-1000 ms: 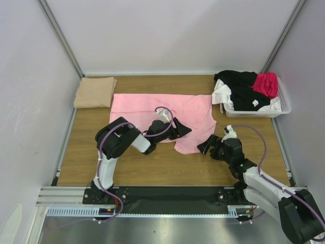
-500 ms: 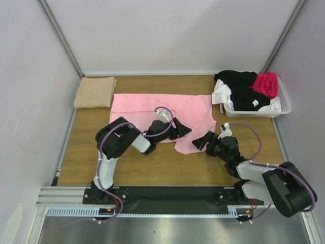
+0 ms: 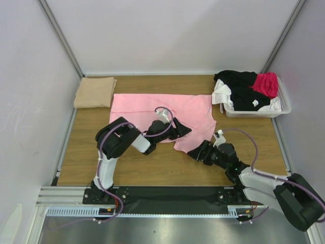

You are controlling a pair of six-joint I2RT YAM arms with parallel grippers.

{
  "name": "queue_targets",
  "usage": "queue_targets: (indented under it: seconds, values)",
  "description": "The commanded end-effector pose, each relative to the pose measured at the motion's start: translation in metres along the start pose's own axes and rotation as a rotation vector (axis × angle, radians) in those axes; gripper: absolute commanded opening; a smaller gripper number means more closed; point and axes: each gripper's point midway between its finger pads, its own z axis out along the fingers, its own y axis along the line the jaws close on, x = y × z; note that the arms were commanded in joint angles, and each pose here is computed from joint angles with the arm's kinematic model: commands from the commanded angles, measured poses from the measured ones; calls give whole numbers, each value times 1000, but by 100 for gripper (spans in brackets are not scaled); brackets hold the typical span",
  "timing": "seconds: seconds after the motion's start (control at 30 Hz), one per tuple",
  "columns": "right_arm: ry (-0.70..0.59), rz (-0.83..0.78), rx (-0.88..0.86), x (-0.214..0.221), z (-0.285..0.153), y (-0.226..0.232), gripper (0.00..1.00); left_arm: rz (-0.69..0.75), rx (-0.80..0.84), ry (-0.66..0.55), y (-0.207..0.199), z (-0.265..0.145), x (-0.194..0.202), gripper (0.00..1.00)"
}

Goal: Fold and stack the t-shirts
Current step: Fold the tshirt

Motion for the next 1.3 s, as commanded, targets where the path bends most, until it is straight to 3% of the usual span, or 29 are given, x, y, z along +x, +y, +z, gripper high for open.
queue_targets:
  seconds: [0.0, 0.2, 0.43, 0.67, 1.0, 1.07, 1.23, 1.27]
  values:
    - [24, 37, 70, 15, -9, -18, 82, 0, -20, 4, 9, -1, 8, 74]
    - [-65, 51, 147, 3, -21, -32, 79, 3, -20, 3, 9, -1, 7, 73]
    - [-137, 57, 239, -8, -23, -50, 68, 10, -23, 1, 9, -1, 7, 73]
    - [-110, 47, 238, -4, -9, -52, 79, 11, -25, 4, 10, -1, 7, 73]
    - [-58, 43, 142, 5, 8, -37, 76, 10, -25, 2, 10, -1, 7, 73]
    - [-10, 46, 119, 14, 9, -33, 72, 10, -26, 3, 11, -1, 8, 73]
    - [65, 67, 182, 35, -2, -46, 46, 10, -27, 0, 12, -1, 7, 73]
    - [61, 71, 190, 35, -4, -47, 45, 8, -27, 4, 12, -1, 8, 73]
